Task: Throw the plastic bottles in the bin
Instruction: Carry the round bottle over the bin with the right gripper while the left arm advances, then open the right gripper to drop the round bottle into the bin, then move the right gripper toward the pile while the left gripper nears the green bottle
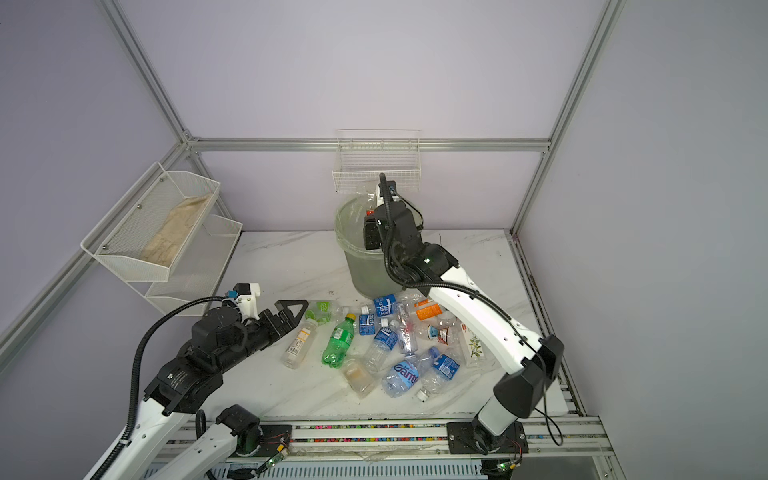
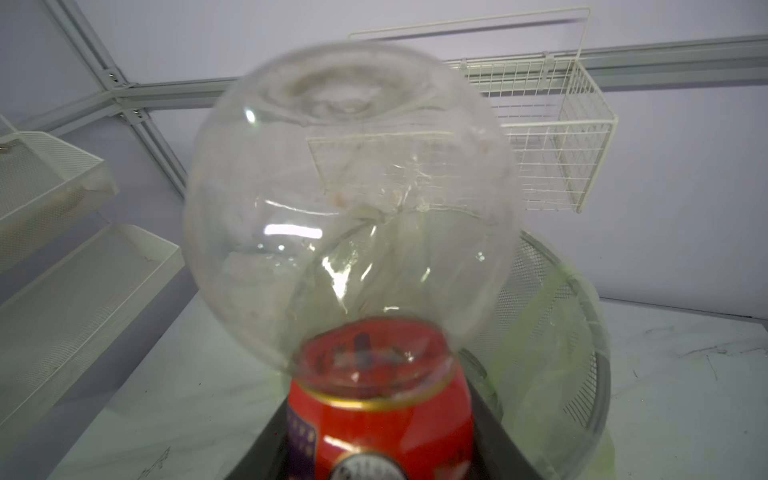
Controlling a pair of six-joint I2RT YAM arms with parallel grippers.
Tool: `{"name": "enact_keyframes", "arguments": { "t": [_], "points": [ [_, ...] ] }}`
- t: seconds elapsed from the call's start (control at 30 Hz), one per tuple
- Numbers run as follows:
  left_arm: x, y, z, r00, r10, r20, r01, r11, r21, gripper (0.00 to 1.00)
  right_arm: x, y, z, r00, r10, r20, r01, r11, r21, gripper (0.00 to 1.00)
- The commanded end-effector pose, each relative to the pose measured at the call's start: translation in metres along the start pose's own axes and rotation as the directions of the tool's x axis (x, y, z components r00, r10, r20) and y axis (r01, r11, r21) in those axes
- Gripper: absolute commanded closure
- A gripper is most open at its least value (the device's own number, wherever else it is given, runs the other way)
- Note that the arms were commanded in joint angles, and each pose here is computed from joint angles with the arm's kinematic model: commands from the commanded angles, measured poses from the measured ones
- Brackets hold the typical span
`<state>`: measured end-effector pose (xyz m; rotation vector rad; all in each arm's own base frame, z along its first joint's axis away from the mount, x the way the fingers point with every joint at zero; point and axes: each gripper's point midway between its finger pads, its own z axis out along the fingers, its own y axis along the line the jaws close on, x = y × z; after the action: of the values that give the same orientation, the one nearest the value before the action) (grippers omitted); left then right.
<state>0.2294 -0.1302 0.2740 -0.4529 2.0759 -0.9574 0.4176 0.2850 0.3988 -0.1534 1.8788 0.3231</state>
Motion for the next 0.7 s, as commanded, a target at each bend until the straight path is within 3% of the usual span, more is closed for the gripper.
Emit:
{"name": "enact_keyframes", "arguments": {
  "t": [0.0,0.03,0.07,0.4,0.67],
  "points": [
    [-0.005,-0.013,-0.007,1.000,0.005,0.022,-0.006,0.999,0.043,0.00,0.011,-0.008,0.010,0.996,-0.023,-0.089,0.027,0.999,0.038,0.17],
    [-0.004,-0.013,-0.009,1.000,0.007,0.021,-0.008,0.999,0.043,0.00,0.009,-0.011,0.009,0.996,-0.021,-0.088,0.026,0.998,0.053,0.05],
    [-0.003,-0.010,-0.009,1.000,0.007,0.024,-0.008,0.999,0.037,0.00,0.005,-0.015,0.005,0.997,-0.020,-0.075,0.026,0.997,0.070,0.03],
    [-0.003,-0.012,0.001,0.999,0.043,0.001,-0.043,0.999,0.007,0.00,-0.026,-0.028,-0.051,0.999,0.020,0.040,-0.022,0.999,0.033,0.03],
    [0.011,-0.025,0.008,0.989,0.144,-0.039,-0.143,0.990,0.015,0.00,-0.019,-0.032,-0.082,0.997,0.072,0.042,-0.071,0.997,-0.034,0.03]
  ]
}}
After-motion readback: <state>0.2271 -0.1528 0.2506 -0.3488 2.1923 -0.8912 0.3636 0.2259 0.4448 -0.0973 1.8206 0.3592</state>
